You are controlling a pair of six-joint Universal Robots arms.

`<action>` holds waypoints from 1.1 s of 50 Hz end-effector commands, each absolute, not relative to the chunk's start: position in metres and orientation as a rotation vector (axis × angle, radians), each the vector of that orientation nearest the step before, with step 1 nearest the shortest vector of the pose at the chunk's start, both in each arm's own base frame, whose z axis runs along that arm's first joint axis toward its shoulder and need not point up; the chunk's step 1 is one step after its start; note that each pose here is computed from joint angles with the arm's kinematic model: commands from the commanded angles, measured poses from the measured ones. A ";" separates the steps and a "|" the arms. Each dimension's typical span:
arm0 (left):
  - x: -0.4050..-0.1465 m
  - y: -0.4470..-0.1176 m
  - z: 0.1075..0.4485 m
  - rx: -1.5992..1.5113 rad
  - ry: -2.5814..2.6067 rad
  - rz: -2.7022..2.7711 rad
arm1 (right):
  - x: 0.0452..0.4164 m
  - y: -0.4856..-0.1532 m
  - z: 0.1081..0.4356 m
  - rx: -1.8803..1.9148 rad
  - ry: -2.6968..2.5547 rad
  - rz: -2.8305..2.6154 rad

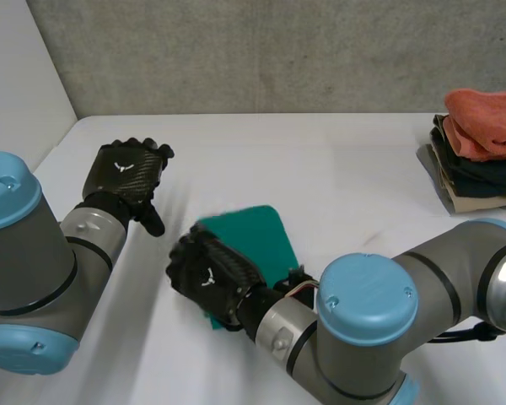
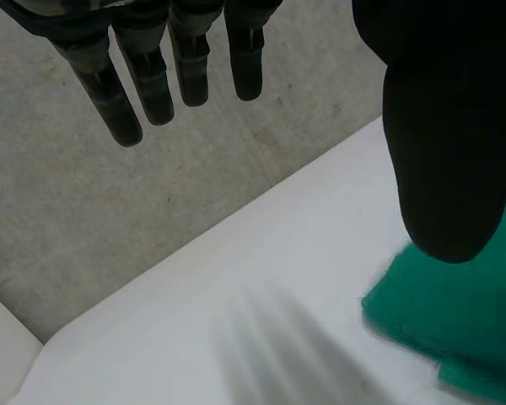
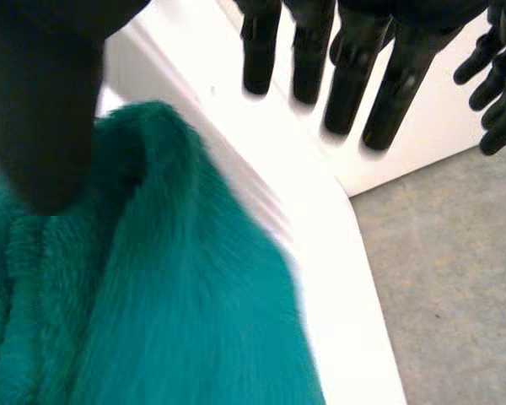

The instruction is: Fold the laundry.

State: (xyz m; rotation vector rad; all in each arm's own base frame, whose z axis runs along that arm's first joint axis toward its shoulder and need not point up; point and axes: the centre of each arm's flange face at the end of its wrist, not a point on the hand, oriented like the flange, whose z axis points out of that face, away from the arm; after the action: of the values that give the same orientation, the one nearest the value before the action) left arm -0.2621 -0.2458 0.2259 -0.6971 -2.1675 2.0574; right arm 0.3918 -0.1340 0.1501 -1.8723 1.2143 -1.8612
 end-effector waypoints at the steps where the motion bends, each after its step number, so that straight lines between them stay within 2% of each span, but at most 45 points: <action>1: -0.268 -0.245 0.231 -0.613 -2.125 2.029 | 0.370 -0.179 0.180 -1.471 1.568 -1.904; 4: -0.279 -0.239 0.235 -0.602 -2.079 2.003 | 0.349 -0.207 0.214 -1.147 1.686 -1.879; 7: -0.292 -0.229 0.237 -0.617 -2.035 1.973 | 0.337 -0.221 0.222 -1.002 1.784 -1.786; 12: -0.318 -0.218 0.218 -0.693 -2.034 1.881 | 0.338 -0.237 0.201 -0.965 1.951 -1.523; 14: -0.320 -0.217 0.208 -0.713 -2.068 1.846 | 0.340 -0.239 0.195 -0.979 1.991 -1.472; 24: -0.311 -0.217 0.140 -0.833 -2.441 1.595 | 0.350 -0.251 0.145 -1.079 2.131 -1.288; 30: -0.308 -0.220 0.131 -0.878 -2.498 1.577 | 0.350 -0.252 0.141 -1.164 2.156 -1.345; 34: -0.311 -0.220 0.138 -0.883 -2.465 1.605 | 0.349 -0.253 0.159 -1.180 2.130 -1.438; 39: -0.314 -0.222 0.204 -0.790 -2.269 1.796 | 0.342 -0.247 0.190 -1.139 2.038 -1.586; 43: -0.315 -0.217 0.246 -0.772 -2.081 1.890 | 0.335 -0.232 0.194 -1.150 1.999 -1.632; 48: -0.310 -0.216 0.281 -0.800 -1.897 1.927 | 0.327 -0.209 0.180 -1.175 1.993 -1.609; 55: -0.320 -0.200 0.285 -1.029 -1.661 1.686 | 0.330 -0.179 0.148 -1.264 1.931 -1.584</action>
State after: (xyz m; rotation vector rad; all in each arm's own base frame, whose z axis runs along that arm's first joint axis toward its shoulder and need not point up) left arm -0.3130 -0.2131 0.2838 -0.8624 -1.8301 1.8733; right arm 0.3266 -0.2026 0.1722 -1.1927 1.9826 -1.6046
